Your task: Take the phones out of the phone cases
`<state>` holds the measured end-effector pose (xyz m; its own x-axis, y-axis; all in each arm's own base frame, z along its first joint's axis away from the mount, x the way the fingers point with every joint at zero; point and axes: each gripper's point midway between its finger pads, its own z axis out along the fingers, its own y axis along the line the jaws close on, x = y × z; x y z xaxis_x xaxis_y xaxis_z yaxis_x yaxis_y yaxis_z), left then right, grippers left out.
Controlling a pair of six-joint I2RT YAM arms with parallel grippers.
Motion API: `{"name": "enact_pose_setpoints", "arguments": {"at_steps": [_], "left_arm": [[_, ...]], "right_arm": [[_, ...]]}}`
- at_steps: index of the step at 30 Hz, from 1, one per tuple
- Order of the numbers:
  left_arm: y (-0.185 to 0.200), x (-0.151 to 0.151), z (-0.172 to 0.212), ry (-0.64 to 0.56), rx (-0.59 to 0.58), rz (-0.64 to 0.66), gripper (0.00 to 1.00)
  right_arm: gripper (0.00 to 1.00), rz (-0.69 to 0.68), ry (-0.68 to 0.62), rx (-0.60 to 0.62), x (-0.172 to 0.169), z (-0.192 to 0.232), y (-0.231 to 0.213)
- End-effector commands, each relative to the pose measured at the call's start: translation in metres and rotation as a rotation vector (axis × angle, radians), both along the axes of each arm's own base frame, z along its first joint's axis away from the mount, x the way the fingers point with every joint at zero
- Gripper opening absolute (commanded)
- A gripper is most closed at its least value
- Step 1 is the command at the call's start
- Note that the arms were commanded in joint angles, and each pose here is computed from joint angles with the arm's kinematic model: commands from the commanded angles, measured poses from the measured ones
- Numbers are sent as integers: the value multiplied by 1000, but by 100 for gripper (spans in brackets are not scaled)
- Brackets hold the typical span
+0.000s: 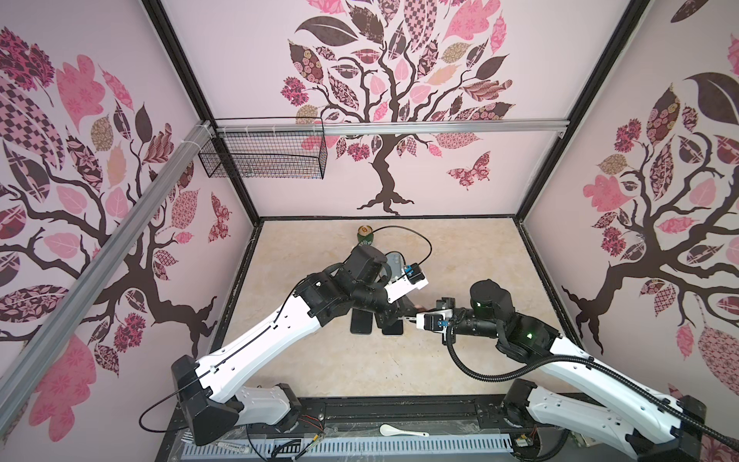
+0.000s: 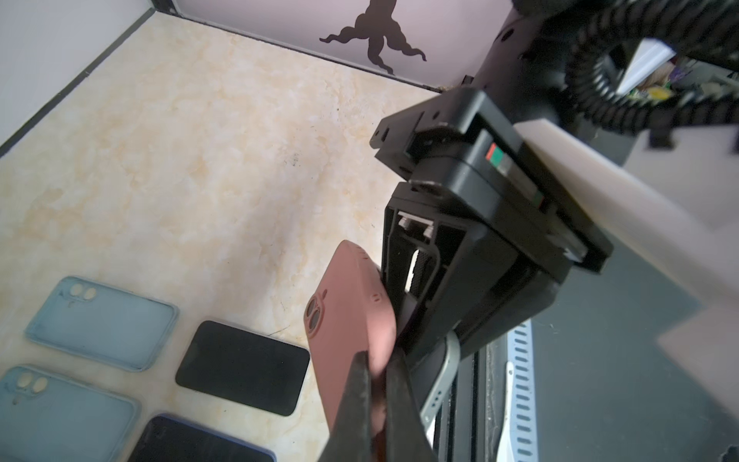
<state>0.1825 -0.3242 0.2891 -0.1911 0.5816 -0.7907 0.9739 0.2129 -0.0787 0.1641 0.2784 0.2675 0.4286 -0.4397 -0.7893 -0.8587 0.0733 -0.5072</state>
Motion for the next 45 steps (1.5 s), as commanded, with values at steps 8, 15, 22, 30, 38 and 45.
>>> {"name": "enact_pose_setpoints", "arguments": {"at_steps": [8, 15, 22, 30, 38, 45], "left_arm": [[22, 84, 6, -28, -29, 335, 0], [20, 134, -8, -44, 5, 452, 0], [14, 153, 9, -52, -113, 518, 0], [-1, 180, 27, 92, -409, 730, 0], [-22, 216, -13, 54, -563, 1110, 0], [-22, 255, -60, 68, -633, 1396, 0]], "right_arm": [[0, 103, -149, 35, -25, 19, -11], [0, 103, -136, 22, -35, 9, -22], [0, -196, -52, 200, -4, 30, -42], [0, -792, 175, 598, 67, 54, -105], [0, -1058, 292, 850, 91, 51, -168], [0, -1026, 335, 864, 74, 54, -172]]}}
